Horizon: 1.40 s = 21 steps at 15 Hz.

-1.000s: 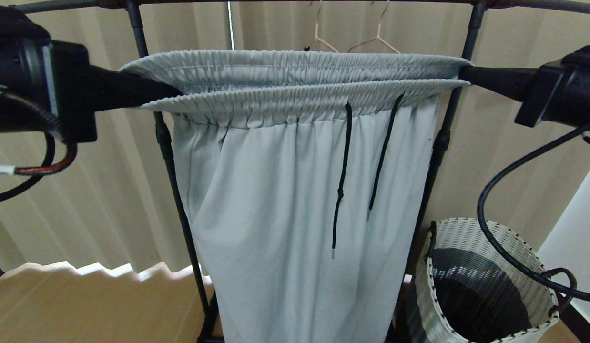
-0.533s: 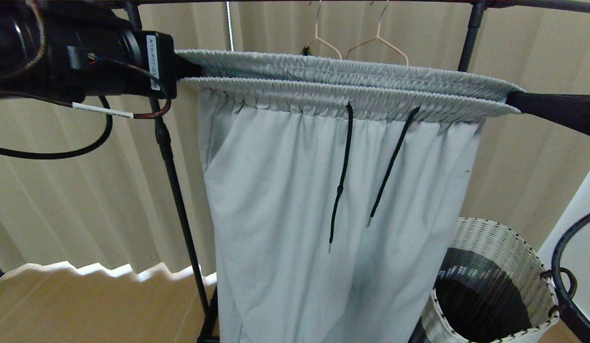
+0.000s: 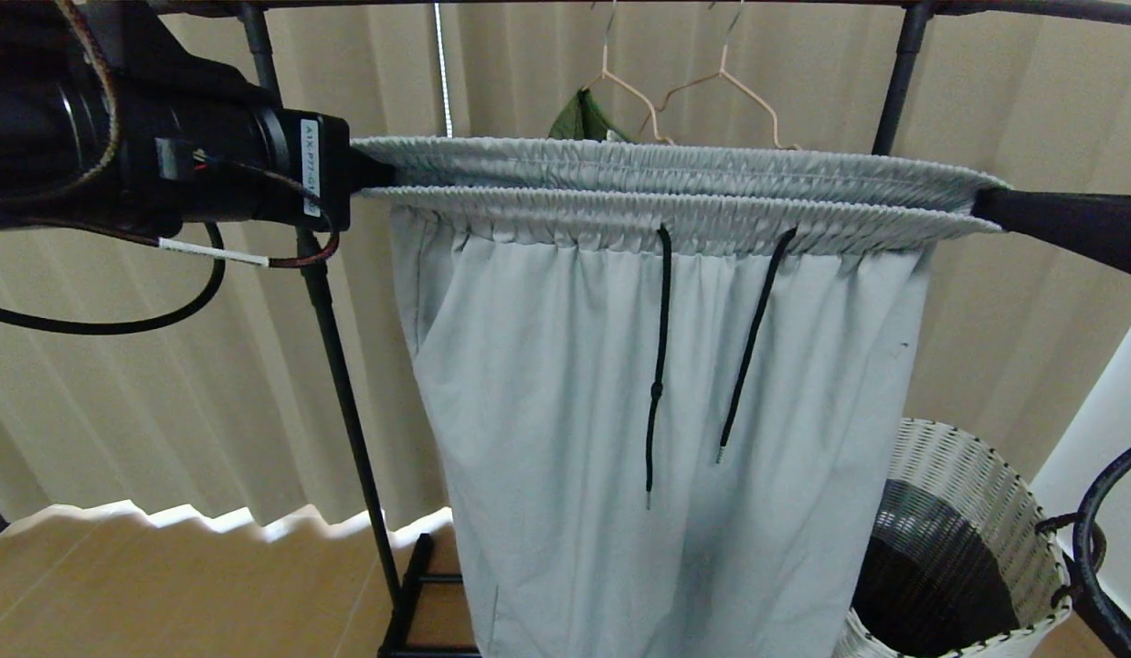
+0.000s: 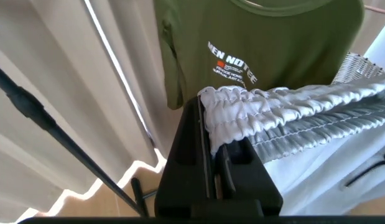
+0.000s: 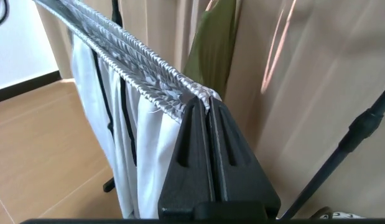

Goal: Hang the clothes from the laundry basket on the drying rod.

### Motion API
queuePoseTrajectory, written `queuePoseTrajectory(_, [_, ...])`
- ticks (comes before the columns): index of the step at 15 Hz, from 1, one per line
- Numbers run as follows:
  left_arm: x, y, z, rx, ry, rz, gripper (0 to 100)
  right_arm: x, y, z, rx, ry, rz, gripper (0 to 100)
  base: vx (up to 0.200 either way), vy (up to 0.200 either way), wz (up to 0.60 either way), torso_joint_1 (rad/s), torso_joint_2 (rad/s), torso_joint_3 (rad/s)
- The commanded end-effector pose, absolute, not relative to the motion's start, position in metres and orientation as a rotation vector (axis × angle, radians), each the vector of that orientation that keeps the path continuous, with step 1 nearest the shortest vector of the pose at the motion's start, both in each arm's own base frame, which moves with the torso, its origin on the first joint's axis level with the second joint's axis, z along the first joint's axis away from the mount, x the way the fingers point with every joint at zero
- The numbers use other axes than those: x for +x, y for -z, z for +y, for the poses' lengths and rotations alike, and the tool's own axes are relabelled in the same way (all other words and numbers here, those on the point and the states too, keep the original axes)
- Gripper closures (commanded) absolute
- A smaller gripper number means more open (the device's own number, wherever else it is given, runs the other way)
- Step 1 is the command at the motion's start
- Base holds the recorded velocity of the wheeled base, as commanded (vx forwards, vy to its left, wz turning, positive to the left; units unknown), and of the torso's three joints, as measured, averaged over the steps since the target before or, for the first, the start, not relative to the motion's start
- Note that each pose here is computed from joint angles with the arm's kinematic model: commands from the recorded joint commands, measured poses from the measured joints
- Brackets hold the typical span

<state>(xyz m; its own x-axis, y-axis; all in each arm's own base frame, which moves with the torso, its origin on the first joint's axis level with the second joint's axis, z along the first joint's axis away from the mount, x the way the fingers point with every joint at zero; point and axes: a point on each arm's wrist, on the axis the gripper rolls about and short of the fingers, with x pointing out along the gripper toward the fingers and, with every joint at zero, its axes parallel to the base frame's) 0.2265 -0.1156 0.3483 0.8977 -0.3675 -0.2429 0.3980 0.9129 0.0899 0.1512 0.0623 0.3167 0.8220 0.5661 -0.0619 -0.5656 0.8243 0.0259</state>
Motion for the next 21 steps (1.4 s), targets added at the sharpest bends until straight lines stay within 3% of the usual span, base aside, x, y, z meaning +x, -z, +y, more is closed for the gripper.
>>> queuePoseTrajectory(1, [0.223,-0.350,-0.113,0.136,0.396,0.216,100,0.153,-0.316,0.063,0.006,-0.602,0.073,100,0.000,0.000,0.00,0.000,0.00,0.000])
queuePoseTrajectory(2, [0.223,-0.350,-0.113,0.136,0.397,0.216,100,0.153,-0.316,0.063,0.006,-0.602,0.075,100,0.000,0.000,0.00,0.000,0.00,0.000])
queuePoseTrajectory(3, [0.223,-0.350,-0.113,0.136,0.396,0.216,100,0.153,-0.315,0.063,0.006,-0.602,0.078,0,0.000,0.000,0.00,0.000,0.00,0.000])
queuePoseTrajectory(11, [0.224,-0.349,-0.112,0.141,0.361,0.221,100,0.151,-0.310,0.062,-0.002,-0.599,0.086,0,0.000,0.000,0.00,0.000,0.00,0.000])
queuePoseTrajectory(18, [0.222,-0.345,-0.110,0.146,0.360,0.234,100,0.160,-0.304,0.046,-0.172,-0.494,0.069,0,0.000,0.000,0.00,0.000,0.00,0.000])
queuePoseTrajectory(21, [0.222,-0.344,-0.111,0.147,0.360,0.237,100,0.162,-0.299,0.040,-0.193,-0.459,0.085,0,0.000,0.000,0.00,0.000,0.00,0.000])
